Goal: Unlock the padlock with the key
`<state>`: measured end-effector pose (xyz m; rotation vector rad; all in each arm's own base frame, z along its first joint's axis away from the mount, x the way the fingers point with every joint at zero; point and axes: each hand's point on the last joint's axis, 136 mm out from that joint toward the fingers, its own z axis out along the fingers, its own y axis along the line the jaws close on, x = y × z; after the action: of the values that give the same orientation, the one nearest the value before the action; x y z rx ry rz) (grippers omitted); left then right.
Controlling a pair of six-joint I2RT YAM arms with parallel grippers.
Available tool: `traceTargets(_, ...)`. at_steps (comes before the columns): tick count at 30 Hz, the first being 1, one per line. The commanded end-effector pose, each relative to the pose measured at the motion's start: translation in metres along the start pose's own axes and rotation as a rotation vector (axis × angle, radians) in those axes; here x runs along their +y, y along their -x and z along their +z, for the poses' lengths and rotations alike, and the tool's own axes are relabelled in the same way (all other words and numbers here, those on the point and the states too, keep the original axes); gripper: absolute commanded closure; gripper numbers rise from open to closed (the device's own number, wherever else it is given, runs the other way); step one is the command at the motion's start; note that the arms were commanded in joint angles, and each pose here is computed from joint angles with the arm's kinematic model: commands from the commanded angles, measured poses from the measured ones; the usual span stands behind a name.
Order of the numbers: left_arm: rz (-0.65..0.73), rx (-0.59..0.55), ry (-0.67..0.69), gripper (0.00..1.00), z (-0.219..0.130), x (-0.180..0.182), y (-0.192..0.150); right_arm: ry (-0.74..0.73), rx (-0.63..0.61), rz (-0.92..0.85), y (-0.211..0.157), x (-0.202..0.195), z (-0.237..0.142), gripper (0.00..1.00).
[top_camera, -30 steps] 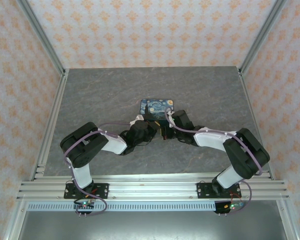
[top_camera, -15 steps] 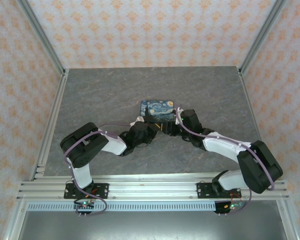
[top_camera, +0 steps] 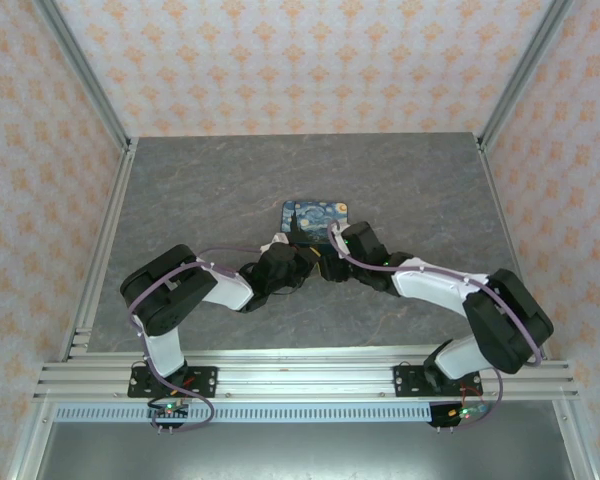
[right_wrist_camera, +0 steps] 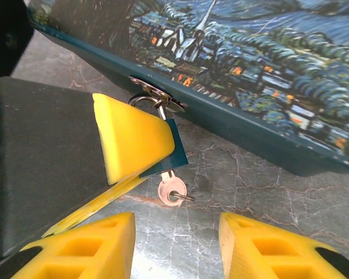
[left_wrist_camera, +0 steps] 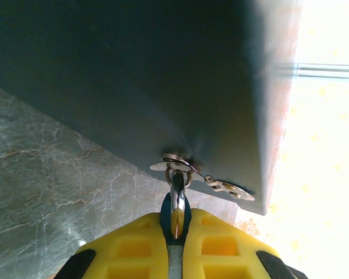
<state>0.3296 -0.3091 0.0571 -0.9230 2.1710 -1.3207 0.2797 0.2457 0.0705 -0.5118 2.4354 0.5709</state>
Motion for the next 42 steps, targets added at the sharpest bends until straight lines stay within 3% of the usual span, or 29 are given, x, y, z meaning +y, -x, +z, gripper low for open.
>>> traceTargets(1,0.026,0.027,0.008,1.00,0.000,-0.003,-0.007,-0.061,0.004,-0.066,0.007,-0.005,0.003,0.58)
traceTargets(19,0.026,0.037,0.009,1.00,0.003,-0.002,-0.009,-0.054,-0.017,-0.080,0.028,0.001,0.018,0.63)
traceTargets(23,0.026,0.040,0.011,1.00,0.003,-0.001,-0.009,-0.035,-0.047,-0.064,0.037,0.006,0.017,0.70)
traceTargets(28,0.026,0.042,0.017,1.00,0.002,0.003,-0.009,0.014,-0.086,-0.014,0.049,0.010,0.013,0.87)
traceTargets(36,0.025,0.036,0.025,1.00,0.000,0.009,-0.008,0.201,-0.119,0.170,0.053,0.017,0.006,0.96)
traceTargets(38,0.025,0.036,0.024,1.00,0.000,0.009,-0.009,0.247,-0.128,0.213,0.053,0.018,0.004,0.95)
traceTargets(42,0.025,0.031,0.024,1.00,-0.001,0.009,-0.007,0.255,-0.113,0.232,0.044,0.018,-0.002,0.66)
